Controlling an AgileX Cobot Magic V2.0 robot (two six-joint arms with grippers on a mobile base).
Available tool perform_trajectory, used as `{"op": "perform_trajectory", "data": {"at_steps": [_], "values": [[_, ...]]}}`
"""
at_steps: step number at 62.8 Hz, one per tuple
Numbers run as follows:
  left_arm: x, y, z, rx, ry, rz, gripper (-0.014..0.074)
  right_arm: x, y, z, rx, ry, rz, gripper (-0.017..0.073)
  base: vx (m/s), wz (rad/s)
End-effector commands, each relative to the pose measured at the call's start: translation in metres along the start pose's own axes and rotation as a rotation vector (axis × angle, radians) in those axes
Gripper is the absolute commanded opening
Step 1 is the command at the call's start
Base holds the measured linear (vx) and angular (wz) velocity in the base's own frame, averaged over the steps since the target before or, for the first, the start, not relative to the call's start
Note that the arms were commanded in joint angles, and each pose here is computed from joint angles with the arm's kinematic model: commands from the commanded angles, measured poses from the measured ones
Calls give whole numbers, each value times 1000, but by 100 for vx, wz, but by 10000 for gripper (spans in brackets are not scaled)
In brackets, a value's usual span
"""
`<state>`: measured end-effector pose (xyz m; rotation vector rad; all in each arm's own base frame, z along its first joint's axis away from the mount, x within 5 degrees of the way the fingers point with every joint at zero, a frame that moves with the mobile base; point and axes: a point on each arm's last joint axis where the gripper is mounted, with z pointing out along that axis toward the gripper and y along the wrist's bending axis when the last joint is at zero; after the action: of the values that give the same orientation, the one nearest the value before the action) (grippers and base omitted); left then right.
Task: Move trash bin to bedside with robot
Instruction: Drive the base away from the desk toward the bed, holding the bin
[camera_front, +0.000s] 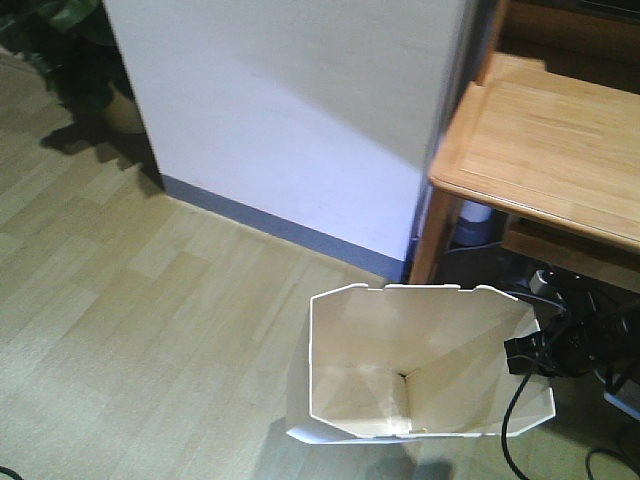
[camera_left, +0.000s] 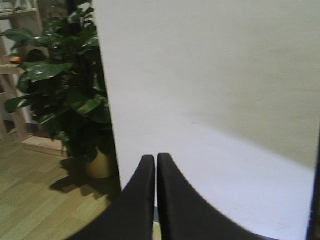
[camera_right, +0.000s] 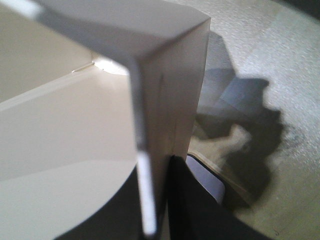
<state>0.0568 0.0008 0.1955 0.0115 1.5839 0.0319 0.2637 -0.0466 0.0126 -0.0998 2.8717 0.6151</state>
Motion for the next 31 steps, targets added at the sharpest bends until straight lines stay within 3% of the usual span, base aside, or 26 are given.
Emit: {"op": "perform_trajectory", "data": {"at_steps": [1,31], "values": [[-4,0,-1,7,-77,-23,-6,-15,22,-18,-187,-94,-2,-2,1,41],[-4,0,-1,7,-77,-23,-6,-15,22,-18,-187,-94,-2,-2,3,38]]}}
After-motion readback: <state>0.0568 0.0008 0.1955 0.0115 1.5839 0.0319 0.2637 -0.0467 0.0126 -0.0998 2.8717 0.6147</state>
